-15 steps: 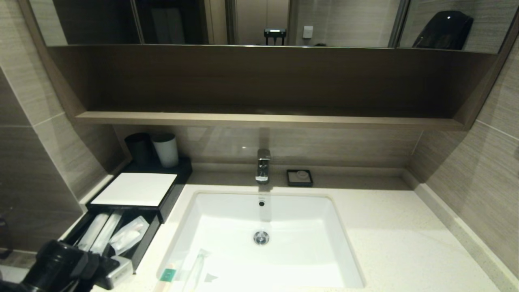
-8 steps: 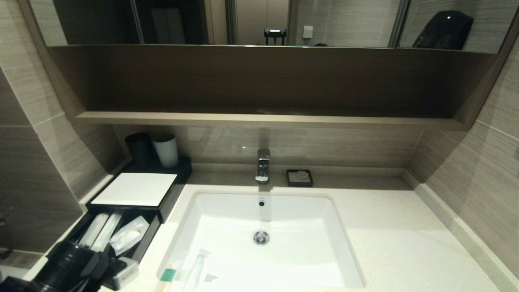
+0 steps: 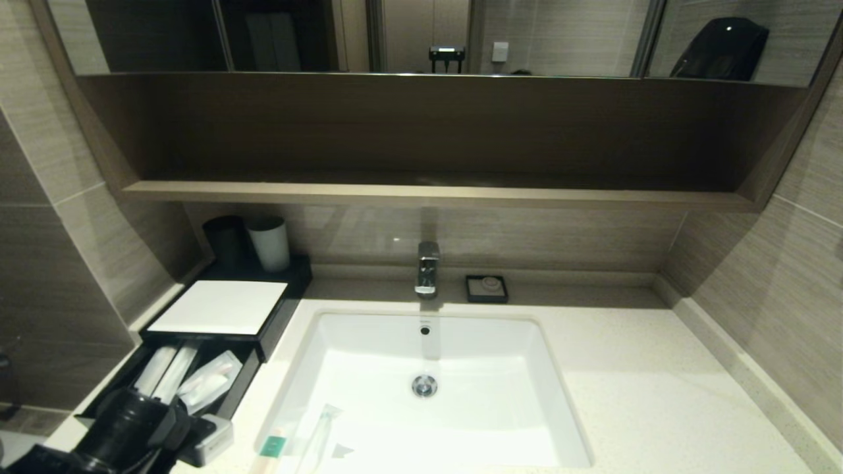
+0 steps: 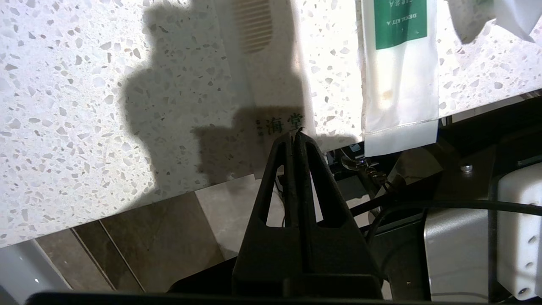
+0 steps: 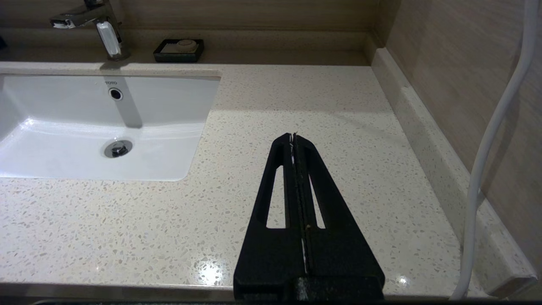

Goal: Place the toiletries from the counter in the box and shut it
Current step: Pick up the bathroom toiletry

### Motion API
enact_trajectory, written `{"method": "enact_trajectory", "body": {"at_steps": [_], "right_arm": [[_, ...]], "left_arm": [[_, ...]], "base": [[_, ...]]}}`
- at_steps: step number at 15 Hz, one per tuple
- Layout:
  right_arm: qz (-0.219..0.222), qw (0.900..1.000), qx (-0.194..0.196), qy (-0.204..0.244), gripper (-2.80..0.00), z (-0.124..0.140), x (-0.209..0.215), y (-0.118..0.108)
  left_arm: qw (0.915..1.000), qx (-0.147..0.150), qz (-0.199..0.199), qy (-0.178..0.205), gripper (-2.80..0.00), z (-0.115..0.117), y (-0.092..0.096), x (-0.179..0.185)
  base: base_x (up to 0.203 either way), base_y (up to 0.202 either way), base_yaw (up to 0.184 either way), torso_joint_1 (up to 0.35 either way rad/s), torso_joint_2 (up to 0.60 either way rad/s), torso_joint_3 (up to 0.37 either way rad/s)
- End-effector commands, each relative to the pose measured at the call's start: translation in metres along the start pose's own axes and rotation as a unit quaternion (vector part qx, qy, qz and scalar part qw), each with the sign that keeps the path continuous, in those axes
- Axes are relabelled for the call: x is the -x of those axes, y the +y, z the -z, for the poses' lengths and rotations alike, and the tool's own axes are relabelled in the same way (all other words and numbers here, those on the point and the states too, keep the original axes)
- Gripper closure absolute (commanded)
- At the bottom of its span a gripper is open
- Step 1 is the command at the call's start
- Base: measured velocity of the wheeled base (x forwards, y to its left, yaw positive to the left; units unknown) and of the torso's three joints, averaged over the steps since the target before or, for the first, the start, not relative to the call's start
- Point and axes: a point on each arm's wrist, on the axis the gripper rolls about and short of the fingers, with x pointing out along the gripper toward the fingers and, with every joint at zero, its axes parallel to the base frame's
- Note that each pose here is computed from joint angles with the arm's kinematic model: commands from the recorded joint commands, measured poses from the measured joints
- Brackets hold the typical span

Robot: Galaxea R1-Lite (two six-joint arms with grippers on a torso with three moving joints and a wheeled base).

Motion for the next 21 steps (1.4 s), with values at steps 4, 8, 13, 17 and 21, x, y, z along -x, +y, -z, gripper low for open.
{"method": "enact_trajectory", "body": {"at_steps": [4, 8, 13, 17, 21], "right_arm": [[0.000, 1.000, 0.000, 0.000, 0.00, 0.0002, -0.0001, 0.0000], [-0.001, 1.000, 0.000, 0.000, 0.00, 0.0001, -0.0001, 0.0000], [0.000, 1.000, 0.000, 0.000, 0.00, 0.0002, 0.0000, 0.0000], [0.000, 1.000, 0.000, 0.000, 0.00, 0.0002, -0.0001, 0.0000], [0.000, 1.000, 0.000, 0.000, 0.00, -0.0002, 0.0000, 0.0000]], "left_arm": [[0.9997, -0.022, -0.007, 0.012, 0.00, 0.0017, -0.0061, -0.0033], [0.9990, -0.038, -0.020, 0.010, -2.80, 0.0010, -0.0102, -0.0038], [0.9989, -0.040, -0.023, 0.005, -2.80, -0.0009, -0.0104, -0.0041], [0.9988, -0.041, -0.026, 0.010, -2.80, -0.0009, -0.0102, -0.0056], [0.9982, -0.042, -0.038, 0.019, -2.80, -0.0020, -0.0098, -0.0112]], "base": [[0.000, 0.000, 0.000, 0.000, 0.00, 0.000], [0.000, 0.000, 0.000, 0.000, 0.00, 0.000], [0.000, 0.000, 0.000, 0.000, 0.00, 0.000], [0.000, 0.000, 0.000, 0.000, 0.00, 0.000], [0.000, 0.000, 0.000, 0.000, 0.00, 0.000]]}}
